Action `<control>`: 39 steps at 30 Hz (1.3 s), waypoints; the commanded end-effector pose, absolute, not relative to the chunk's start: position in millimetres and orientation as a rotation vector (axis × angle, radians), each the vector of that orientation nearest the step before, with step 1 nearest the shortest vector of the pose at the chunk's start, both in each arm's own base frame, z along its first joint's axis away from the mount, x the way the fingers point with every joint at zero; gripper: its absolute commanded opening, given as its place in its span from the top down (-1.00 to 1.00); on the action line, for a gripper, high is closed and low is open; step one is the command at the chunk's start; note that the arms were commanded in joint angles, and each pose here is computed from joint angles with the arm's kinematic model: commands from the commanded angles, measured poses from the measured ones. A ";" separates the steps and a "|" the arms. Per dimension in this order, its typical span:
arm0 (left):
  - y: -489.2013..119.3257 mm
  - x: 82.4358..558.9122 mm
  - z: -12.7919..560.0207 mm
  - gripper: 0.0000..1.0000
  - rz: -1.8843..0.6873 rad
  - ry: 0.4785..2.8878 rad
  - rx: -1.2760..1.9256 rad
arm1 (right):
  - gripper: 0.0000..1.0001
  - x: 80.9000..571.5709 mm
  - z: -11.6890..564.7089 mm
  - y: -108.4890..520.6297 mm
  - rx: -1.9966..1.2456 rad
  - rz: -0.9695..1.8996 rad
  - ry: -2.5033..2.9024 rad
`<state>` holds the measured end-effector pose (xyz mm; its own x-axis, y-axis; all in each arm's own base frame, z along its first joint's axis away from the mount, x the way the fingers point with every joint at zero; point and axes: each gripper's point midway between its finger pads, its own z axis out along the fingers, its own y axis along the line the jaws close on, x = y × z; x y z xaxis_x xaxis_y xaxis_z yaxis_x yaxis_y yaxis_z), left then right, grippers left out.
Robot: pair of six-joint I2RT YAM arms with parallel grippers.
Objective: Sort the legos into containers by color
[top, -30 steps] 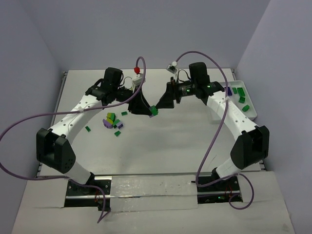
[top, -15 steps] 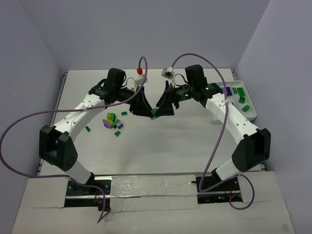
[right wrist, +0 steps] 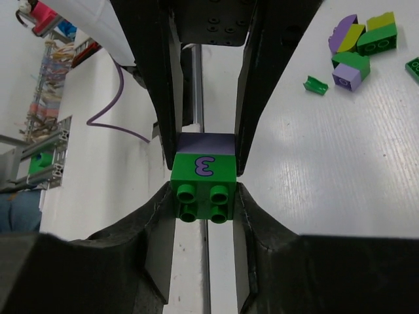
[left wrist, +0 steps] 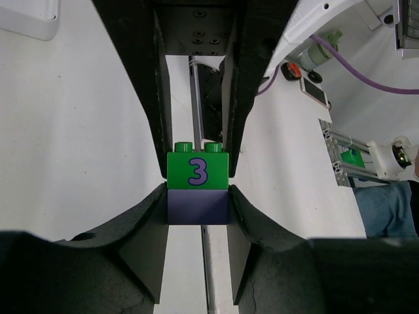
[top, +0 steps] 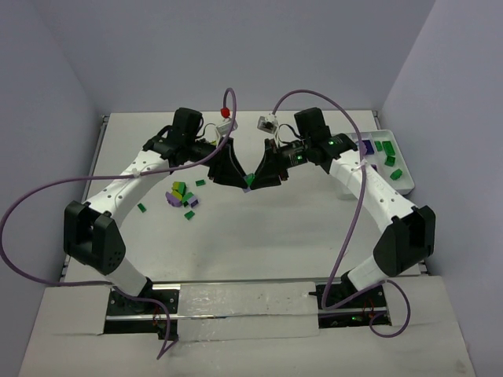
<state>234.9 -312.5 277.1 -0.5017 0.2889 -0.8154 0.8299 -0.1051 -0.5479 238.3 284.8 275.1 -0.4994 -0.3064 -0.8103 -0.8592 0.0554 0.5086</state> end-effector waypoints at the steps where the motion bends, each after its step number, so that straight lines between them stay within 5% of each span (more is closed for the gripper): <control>1: -315.0 233.3 291.3 0.99 -1.628 1.634 1.275 | 0.60 239.3 294.3 286.1 -1.171 1.457 1.793; 5: -311.8 233.0 275.9 1.00 -1.606 1.676 1.275 | 1.00 256.1 296.0 266.9 -1.072 1.454 1.830; 12: -296.8 240.0 239.6 1.00 -1.520 1.779 1.281 | 1.00 318.2 288.7 162.1 -0.803 1.172 1.968; 20: -298.3 280.0 227.4 1.00 -1.286 1.888 1.152 | 1.00 403.1 211.2 -34.2 -0.326 0.154 2.411; 24: -297.3 303.8 220.1 1.00 -1.174 1.963 1.086 | 1.00 415.8 188.2 -112.1 -0.129 -0.136 2.498; 39: -303.9 319.9 216.4 1.00 -1.163 2.014 1.039 | 1.00 406.6 117.4 -227.5 0.042 -0.458 2.622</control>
